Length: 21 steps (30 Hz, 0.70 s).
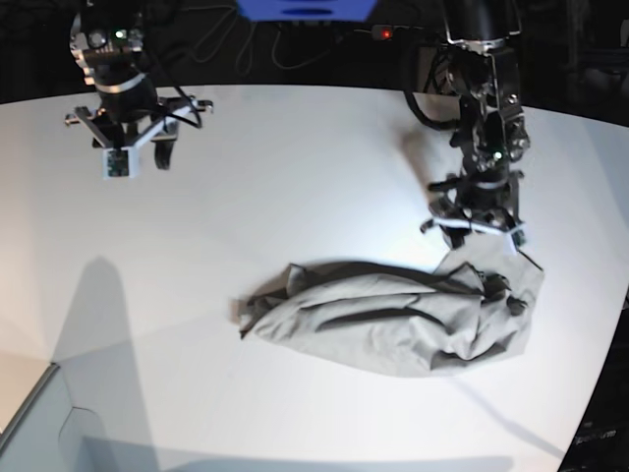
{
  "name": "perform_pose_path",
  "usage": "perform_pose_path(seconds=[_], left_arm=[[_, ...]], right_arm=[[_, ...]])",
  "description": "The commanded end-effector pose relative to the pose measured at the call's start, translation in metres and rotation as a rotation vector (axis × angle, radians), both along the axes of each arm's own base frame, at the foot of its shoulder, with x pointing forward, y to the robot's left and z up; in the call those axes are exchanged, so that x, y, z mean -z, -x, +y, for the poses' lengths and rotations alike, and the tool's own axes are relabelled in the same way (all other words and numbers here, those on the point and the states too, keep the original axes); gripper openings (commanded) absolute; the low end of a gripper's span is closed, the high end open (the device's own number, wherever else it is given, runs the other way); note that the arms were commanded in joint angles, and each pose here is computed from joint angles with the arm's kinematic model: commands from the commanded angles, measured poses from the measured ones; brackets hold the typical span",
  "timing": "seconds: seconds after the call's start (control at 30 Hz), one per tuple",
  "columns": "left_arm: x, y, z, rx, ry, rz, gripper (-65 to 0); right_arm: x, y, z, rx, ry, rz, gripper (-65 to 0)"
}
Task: Layout the t-shirt on the table in an organized manner, then fold the t-shirt properly
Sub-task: 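Drag the pinched shirt with the left gripper away from the right arm, then reach the right gripper to the shirt's loose end and grasp it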
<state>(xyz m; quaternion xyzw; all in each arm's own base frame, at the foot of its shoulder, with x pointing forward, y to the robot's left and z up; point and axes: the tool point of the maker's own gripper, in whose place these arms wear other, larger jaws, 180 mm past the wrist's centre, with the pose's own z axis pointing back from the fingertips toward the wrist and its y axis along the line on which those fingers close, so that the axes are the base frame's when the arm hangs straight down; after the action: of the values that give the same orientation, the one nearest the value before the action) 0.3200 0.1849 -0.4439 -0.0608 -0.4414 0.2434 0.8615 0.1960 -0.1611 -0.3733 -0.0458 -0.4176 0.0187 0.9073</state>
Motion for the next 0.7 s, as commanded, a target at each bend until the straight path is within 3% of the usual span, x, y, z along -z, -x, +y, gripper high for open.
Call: perform_pose_path(seconds=[0.0, 0.2, 0.53, 0.6, 0.67], left_arm=[[-0.006, -0.011, 0.004, -0.02, 0.008, -0.034, -34.7], [0.025, 0.005, 0.045, -0.169, 0.048, 0.045, -34.8], [0.034, -0.025, 0.031, -0.163, 0.113, 0.063, -35.5], [0.038, -0.03, 0.026, -0.156, 0.128, 0.074, -40.5], [0.041, -0.032, 0.023, -0.154, 0.138, 0.083, -52.2]], right_arm=[[-0.006, -0.002, 0.001, -0.009, 0.005, -0.022, -41.2], [-0.002, -0.001, 0.006, -0.019, -0.003, -0.011, -41.2], [-0.001, -0.001, 0.005, -0.022, 0.001, -0.009, -41.2], [-0.001, -0.001, 0.005, -0.022, 0.001, -0.009, -41.2], [-0.001, -0.001, 0.004, -0.021, 0.003, -0.009, -41.2]])
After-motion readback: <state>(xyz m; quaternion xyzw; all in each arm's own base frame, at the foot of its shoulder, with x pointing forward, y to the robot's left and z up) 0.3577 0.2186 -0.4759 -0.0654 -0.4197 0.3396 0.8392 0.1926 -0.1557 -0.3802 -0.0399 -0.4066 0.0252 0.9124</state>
